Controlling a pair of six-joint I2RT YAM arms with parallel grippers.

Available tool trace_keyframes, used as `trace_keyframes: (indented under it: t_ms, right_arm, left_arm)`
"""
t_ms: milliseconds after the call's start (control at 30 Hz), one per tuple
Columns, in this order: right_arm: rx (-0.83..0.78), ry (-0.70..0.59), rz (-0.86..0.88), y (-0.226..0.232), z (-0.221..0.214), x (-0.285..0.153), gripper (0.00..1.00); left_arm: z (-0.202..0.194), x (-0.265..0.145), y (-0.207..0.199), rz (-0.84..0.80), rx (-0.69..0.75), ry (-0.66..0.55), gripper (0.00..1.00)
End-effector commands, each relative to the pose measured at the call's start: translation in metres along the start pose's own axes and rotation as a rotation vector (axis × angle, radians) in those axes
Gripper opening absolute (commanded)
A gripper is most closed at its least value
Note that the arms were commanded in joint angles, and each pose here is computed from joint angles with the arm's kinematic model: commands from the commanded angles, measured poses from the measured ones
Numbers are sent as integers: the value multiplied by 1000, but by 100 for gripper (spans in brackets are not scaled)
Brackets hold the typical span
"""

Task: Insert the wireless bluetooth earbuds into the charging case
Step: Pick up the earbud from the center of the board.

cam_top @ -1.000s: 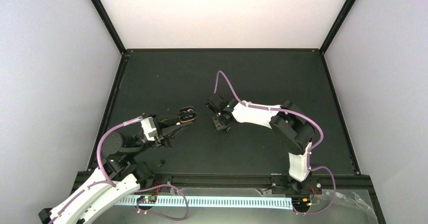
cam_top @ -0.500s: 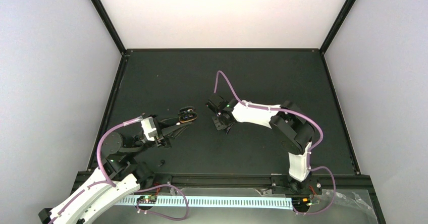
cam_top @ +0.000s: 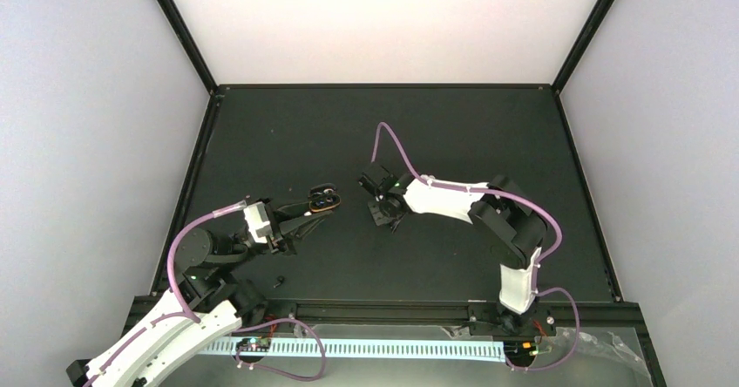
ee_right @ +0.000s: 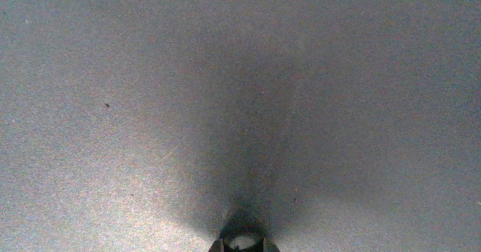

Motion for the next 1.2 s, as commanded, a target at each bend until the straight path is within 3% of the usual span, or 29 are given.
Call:
trace_keyframes:
  t_ms: [0,367,1167]
  right_arm:
    - [13,21,-13,-7,-12,3,8]
    - [-13,83,-24,-8,-18,9,21]
    - [-90,221,-77,-11,-15,20,27]
  left_arm:
    - [1,2,-1,-11,4,0,2]
    - [2,1,-1,-11,7,-4,2]
    - [6,-1,-2,-14,12,-15,2]
Point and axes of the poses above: each gripper's point midway between its finger pads, its own x axis out along the fingers, its own y axis along the line the jaws close on, z = x × y, the point moved 6 cm from there along -x, back along the fingers, and after that the axes turned 2 degrees about x, right-handed, at the moved point
